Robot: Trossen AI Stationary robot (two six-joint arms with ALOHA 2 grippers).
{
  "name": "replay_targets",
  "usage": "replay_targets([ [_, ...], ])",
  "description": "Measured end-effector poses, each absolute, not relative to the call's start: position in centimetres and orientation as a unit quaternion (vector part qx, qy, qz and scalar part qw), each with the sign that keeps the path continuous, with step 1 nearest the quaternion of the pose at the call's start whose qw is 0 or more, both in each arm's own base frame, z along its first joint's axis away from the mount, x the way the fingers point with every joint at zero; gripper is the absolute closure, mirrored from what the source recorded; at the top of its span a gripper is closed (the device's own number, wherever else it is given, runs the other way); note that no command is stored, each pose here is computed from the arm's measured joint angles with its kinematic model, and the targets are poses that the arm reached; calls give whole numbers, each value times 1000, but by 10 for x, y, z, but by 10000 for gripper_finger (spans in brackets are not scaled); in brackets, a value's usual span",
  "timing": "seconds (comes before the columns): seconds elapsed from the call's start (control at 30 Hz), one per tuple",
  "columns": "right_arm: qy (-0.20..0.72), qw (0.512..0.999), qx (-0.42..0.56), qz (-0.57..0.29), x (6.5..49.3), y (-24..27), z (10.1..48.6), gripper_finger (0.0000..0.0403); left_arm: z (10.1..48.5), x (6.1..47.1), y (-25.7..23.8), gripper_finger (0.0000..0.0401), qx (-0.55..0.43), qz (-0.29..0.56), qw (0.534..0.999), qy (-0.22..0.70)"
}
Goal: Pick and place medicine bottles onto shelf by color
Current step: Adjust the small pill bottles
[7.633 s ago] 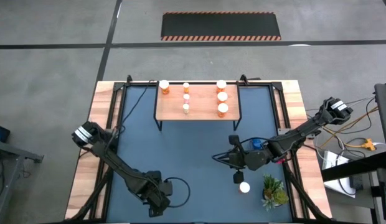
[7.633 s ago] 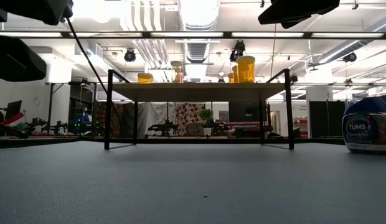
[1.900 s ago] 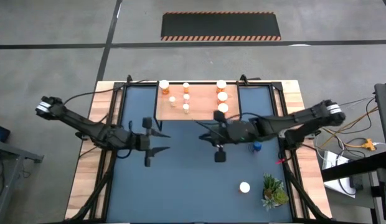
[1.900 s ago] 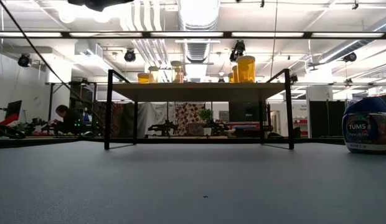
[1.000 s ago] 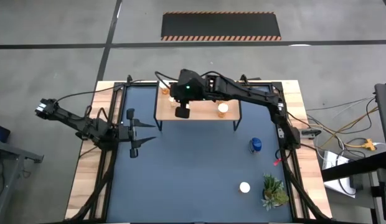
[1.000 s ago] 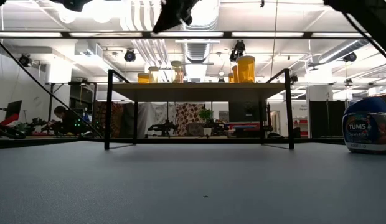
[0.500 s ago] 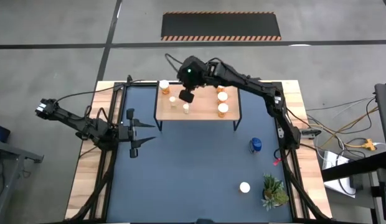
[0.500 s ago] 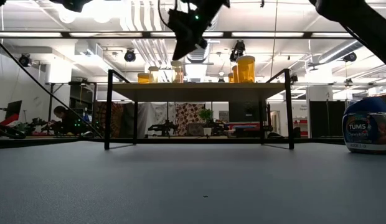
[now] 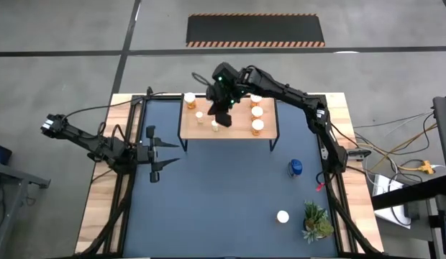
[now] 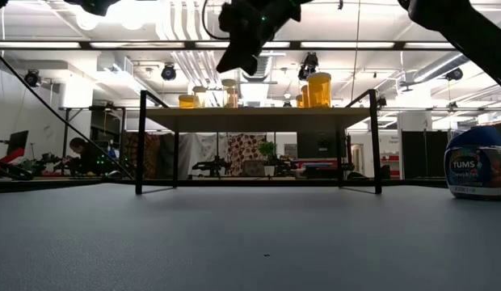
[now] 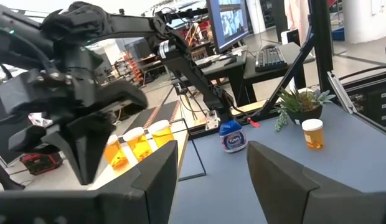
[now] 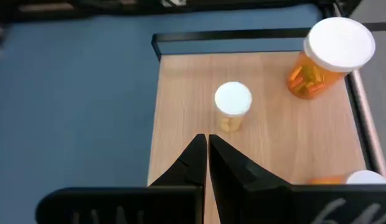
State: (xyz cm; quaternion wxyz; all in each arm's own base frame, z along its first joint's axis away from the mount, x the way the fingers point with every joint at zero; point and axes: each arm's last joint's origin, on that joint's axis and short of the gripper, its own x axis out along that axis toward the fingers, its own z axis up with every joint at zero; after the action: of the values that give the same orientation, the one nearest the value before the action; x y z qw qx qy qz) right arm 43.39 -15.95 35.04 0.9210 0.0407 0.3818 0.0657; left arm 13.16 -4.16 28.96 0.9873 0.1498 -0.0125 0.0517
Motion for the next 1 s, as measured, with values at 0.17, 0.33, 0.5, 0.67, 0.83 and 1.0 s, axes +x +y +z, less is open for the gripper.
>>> replay_targets([
  [0.17,404,914,-1,31,441,-138,349,394,290,132,-42,225,151,52,987,-12],
  [0.33,429,903,-15,20,443,-124,346,394,290,132,-42,225,152,52,987,-12],
  [0.5,451,891,-40,-24,443,-117,345,394,290,132,-42,225,153,51,987,-12],
  [0.67,455,889,-39,-21,443,-114,344,394,290,132,-42,225,153,51,987,-12],
  [0.83,458,888,-37,-20,443,-112,344,394,290,132,-42,225,153,52,987,-12],
  [1.0,462,886,-35,-16,443,-109,343,394,290,132,-42,225,153,51,987,-12],
])
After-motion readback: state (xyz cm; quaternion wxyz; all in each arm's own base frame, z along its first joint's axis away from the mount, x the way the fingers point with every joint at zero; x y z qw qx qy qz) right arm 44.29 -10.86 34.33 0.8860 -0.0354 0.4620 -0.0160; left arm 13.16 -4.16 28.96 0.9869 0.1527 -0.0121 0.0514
